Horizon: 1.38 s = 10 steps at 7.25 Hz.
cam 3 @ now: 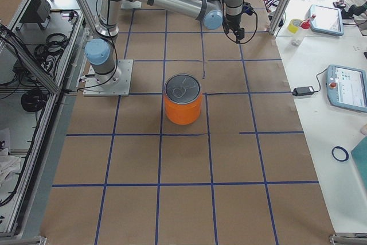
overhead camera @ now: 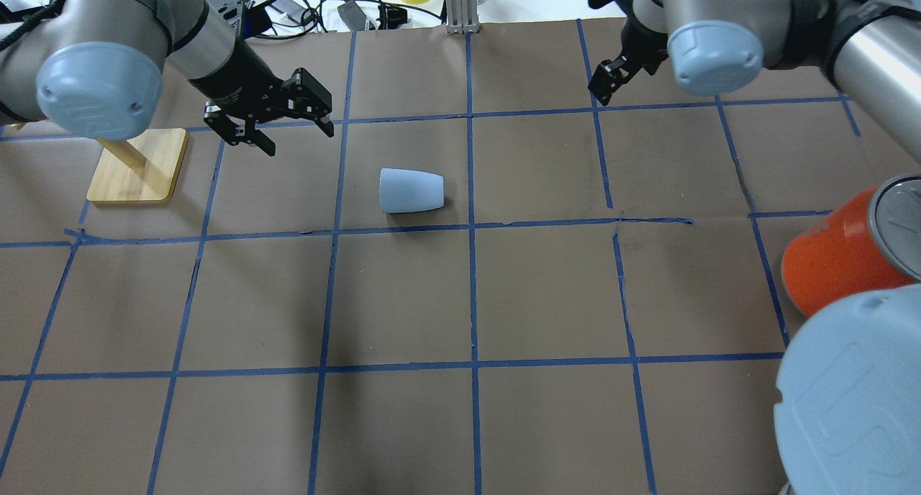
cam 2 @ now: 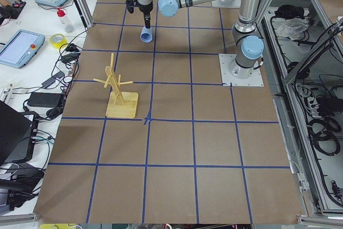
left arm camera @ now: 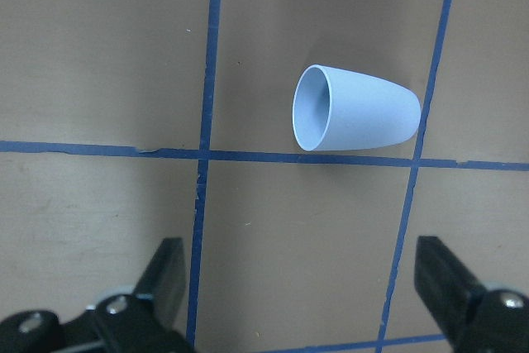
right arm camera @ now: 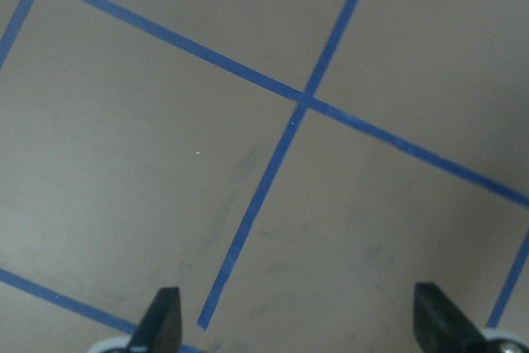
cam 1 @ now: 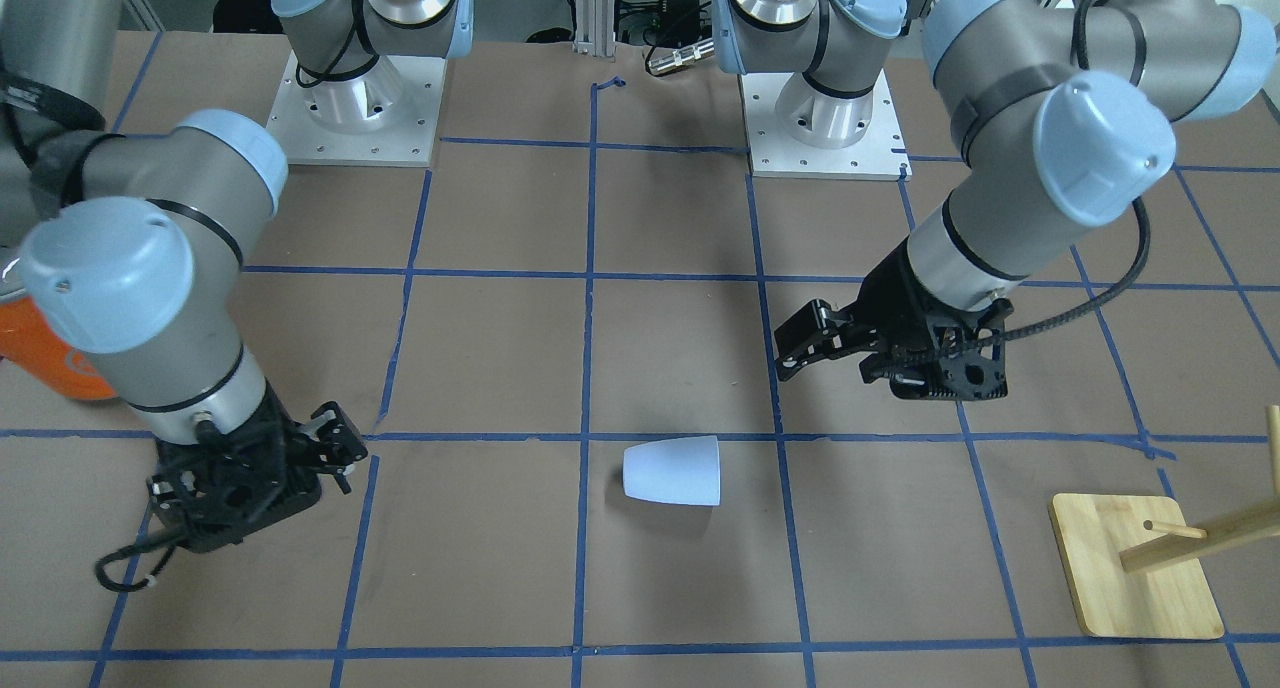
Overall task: Flip cup
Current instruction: 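Open the right gripper and raise it away while the left arm moves toward the cup, then close the left gripper on the open rim of the lying cup, then lift the cup with the left gripper and stand it upright near the wooden stand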
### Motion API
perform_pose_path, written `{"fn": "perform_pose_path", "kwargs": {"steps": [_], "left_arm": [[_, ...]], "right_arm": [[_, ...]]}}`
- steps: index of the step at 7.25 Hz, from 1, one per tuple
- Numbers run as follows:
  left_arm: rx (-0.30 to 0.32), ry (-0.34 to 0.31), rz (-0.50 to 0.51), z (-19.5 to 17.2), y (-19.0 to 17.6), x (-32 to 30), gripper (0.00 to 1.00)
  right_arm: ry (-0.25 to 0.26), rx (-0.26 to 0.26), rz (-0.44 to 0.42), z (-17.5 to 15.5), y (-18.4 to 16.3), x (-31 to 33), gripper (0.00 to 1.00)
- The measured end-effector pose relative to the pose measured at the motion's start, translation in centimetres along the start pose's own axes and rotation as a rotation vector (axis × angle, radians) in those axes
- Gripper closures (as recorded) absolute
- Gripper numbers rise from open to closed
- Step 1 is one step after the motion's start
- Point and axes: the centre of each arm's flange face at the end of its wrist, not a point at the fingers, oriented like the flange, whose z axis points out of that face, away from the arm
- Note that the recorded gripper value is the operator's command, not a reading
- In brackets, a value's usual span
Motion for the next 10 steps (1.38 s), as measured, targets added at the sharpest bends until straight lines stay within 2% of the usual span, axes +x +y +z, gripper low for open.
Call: {"fn": "perform_pose_path", "kwargs": {"steps": [1, 2, 3, 4, 5, 6, 7, 8, 9, 10], "left_arm": [[-0.010, 0.057, 0.019, 2.0, -1.0, 0.0, 0.00], [-0.027, 0.118, 0.061, 4.1, -1.5, -0.1, 0.00], [-0.046, 0.180, 0.102, 6.2, -1.8, -0.2, 0.00], [-0.055, 0.215, 0.122, 7.9, -2.2, -0.4, 0.00], [-0.052, 0.235, 0.137, 9.5, -2.8, -0.7, 0.02], [-0.051, 0.266, 0.157, 11.0, -3.3, -0.9, 0.02], [-0.053, 0.304, 0.180, 12.6, -3.7, -1.1, 0.07], [-0.054, 0.325, 0.197, 14.2, -4.1, -1.4, 0.52], [-0.059, 0.337, 0.203, 15.5, -4.3, -1.7, 0.67], [-0.064, 0.355, 0.201, 16.3, -4.4, -1.8, 0.75]], "right_arm": [[-0.002, -0.010, 0.179, -2.7, 1.2, 0.2, 0.00], [0.006, 0.002, 0.312, -5.8, 2.2, -0.2, 0.00], [0.013, 0.004, 0.402, -8.8, 3.4, -0.8, 0.00], [0.012, -0.014, 0.487, -10.7, 4.5, -1.7, 0.00], [0.021, -0.031, 0.553, -11.8, 4.8, -3.5, 0.00], [0.068, -0.053, 0.555, -12.1, 4.8, -6.4, 0.00], [0.120, -0.073, 0.521, -11.6, 4.5, -9.4, 0.00], [0.123, -0.082, 0.500, -10.9, 4.2, -11.2, 0.00], [0.094, -0.085, 0.502, -10.6, 4.0, -11.6, 0.00], [0.046, -0.091, 0.525, -10.3, 4.0, -10.6, 0.00]]}}
